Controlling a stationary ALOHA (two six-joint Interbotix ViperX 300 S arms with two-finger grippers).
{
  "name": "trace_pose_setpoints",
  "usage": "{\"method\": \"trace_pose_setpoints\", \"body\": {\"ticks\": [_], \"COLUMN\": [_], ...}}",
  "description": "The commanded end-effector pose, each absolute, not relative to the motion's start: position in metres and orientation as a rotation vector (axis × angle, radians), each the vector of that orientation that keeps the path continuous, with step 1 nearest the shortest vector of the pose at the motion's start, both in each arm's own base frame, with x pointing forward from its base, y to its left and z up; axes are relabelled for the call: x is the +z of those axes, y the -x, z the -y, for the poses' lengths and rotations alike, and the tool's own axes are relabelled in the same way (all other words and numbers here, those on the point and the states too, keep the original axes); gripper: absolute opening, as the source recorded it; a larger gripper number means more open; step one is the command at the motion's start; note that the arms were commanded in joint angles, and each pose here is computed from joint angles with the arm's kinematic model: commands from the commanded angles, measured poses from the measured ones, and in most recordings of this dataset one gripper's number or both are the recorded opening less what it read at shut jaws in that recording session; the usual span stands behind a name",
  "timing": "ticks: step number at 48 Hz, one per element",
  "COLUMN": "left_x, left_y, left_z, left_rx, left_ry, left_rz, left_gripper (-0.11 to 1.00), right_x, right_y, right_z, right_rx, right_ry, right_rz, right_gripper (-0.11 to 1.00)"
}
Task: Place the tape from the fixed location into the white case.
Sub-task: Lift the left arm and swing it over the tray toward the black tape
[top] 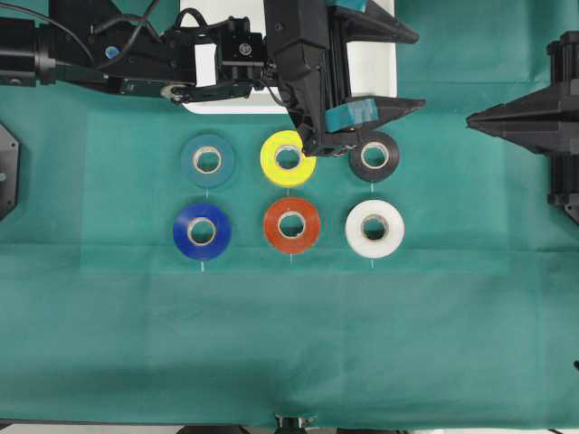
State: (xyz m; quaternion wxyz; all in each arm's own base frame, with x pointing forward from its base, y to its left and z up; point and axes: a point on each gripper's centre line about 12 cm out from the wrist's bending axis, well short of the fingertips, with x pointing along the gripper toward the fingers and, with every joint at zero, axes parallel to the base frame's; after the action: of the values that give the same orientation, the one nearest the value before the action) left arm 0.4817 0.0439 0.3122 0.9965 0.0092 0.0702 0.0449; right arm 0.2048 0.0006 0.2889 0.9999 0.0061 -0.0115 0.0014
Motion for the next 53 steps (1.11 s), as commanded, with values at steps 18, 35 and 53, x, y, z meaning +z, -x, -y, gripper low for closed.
{"method": "trace_pose_setpoints", "body": {"ticks": [18,35,53], "left_x": [0.325,0.319,0.324], "left_y": [-0.491,-0.512,-0.523], "left_z": [-0.042,-0.037,-0.029], "left_rx": [0.082,0.065,0.044], "left_ry": [-0.012,0.013,0.01], "left_rz": [-0.257,-0.603,-0.83], "left_gripper": [1.0,1.0,1.0], "right_x": [0.298,0.298,0.297], "right_y": [-0.207,-0.207,-0.208], "right_z": [-0.001,-0.001,-0.001], "right_rx": [0.005,0.004,0.004], "right_ry": [-0.014,-0.014,-0.017], "right_rz": [0.04,0.037,0.035], "right_gripper": [0.0,0.0,0.0]}}
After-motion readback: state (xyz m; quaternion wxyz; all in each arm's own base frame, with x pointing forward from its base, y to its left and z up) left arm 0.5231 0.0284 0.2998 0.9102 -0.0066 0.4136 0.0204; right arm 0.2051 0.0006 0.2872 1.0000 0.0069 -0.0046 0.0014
